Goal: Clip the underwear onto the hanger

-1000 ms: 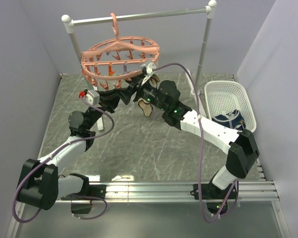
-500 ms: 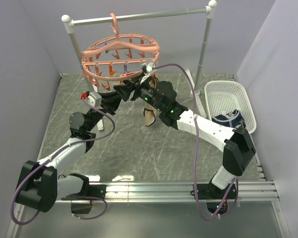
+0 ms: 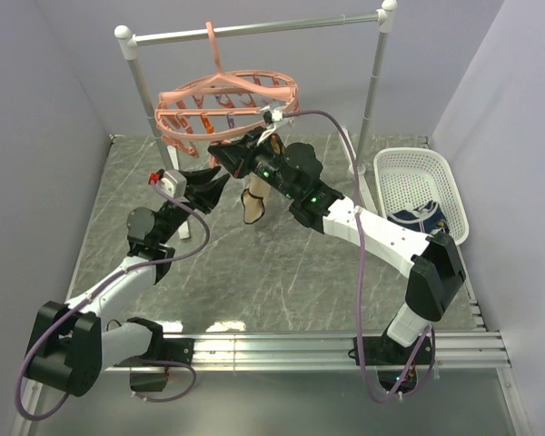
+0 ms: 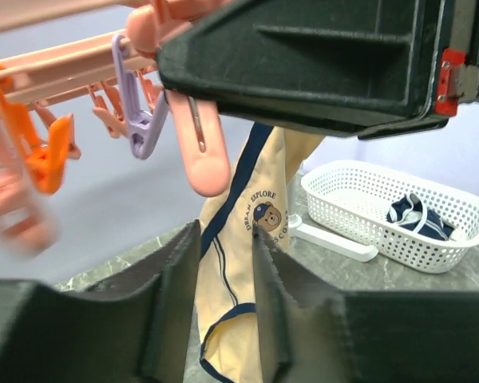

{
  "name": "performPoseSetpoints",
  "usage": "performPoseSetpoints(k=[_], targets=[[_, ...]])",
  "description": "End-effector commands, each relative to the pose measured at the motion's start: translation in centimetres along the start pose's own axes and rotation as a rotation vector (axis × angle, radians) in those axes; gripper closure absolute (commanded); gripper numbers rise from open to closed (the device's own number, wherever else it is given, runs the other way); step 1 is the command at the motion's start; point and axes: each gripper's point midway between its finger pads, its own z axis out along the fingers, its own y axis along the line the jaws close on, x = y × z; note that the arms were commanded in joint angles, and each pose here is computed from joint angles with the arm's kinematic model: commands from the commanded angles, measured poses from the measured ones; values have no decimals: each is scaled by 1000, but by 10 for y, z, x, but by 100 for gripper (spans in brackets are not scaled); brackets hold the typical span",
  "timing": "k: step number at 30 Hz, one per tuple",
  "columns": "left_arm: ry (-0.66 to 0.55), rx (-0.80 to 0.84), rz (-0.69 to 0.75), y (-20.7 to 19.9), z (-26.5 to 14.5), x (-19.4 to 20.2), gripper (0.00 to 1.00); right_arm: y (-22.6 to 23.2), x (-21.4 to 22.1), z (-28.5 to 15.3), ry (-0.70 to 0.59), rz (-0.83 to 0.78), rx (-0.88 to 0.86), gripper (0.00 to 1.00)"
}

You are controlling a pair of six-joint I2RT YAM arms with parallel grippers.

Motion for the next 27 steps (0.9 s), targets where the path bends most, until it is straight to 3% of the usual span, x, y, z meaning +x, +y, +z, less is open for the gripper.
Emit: performPoseSetpoints(k=[1,7,10,17,27], targets=[[-43,-24,-19,-1,-3,-18,60,4,-24,1,-50,43,3,100],[-38,-17,-40,-3,1,-25,56,2,-23,-1,-47,54,1,100],[33,-3,-76,-6,-7,-5,55,2,-27,-1,-52,48,-5,100],[229,53,-434,-29,-58,57,56,11,-39,-8,-58,47,-47,100],[324,-10,-803,-16,-45,101,46,27,-51,-20,-42,26,-133,100]])
